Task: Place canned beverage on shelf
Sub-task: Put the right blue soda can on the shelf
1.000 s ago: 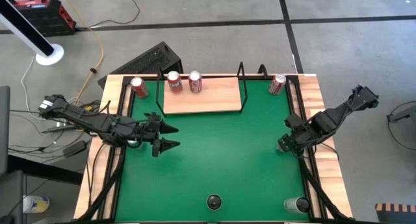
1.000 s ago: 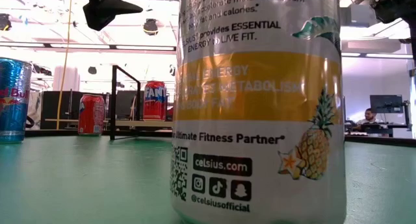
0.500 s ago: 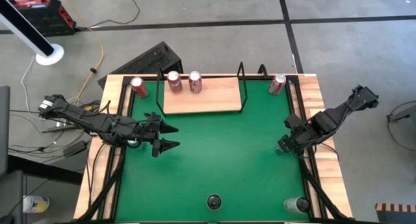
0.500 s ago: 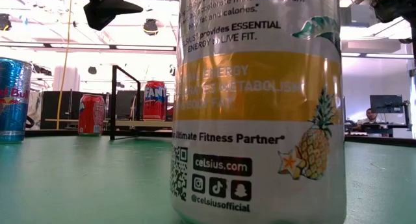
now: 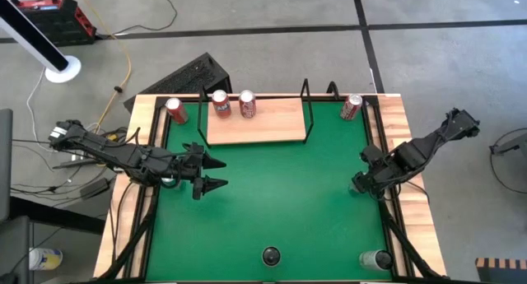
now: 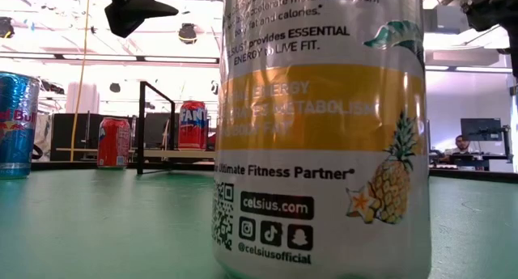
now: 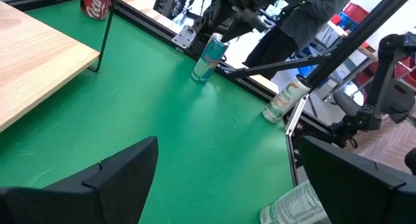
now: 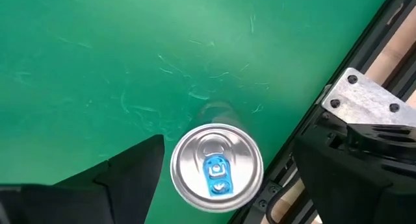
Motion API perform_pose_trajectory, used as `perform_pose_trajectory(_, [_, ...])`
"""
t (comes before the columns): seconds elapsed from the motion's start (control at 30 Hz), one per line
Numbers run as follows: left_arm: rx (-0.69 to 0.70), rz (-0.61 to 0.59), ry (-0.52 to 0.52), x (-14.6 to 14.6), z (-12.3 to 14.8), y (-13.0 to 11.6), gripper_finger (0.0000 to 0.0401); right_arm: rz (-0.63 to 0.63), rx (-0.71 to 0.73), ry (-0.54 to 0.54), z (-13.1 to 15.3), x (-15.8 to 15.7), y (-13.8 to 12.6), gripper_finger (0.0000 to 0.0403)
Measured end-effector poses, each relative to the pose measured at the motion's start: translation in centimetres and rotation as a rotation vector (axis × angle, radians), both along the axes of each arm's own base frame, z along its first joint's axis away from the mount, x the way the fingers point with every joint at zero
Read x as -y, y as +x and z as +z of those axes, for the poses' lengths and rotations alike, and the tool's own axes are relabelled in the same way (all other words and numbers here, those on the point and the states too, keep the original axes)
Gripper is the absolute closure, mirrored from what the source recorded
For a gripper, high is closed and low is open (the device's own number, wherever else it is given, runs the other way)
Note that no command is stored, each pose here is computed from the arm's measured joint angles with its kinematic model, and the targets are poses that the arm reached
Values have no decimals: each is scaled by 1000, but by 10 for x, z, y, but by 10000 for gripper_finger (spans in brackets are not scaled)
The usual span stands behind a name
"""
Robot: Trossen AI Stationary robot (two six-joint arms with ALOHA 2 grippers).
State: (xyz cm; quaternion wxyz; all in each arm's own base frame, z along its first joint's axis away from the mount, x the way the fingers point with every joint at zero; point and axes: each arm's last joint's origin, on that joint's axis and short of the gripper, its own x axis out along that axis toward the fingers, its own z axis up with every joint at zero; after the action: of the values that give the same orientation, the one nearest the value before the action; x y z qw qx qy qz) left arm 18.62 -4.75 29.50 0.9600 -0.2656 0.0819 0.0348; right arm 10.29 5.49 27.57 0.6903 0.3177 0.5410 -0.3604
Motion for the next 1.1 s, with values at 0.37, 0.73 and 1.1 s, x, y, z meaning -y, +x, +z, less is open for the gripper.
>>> perform_pose_trajectory(0.37, [-1, -20, -10, 1, 0, 0, 44, -25, -79, 17, -24, -9, 8, 41])
perform_pose_trajectory(0.73, [-5, -20, -9, 1, 0, 0, 44, -72, -60, 29, -26, -18, 6, 58])
perform_pose_trajectory(1.1, [-7, -20, -9, 1, -1, 0, 44, -74, -49, 22, -25, -20, 5, 146])
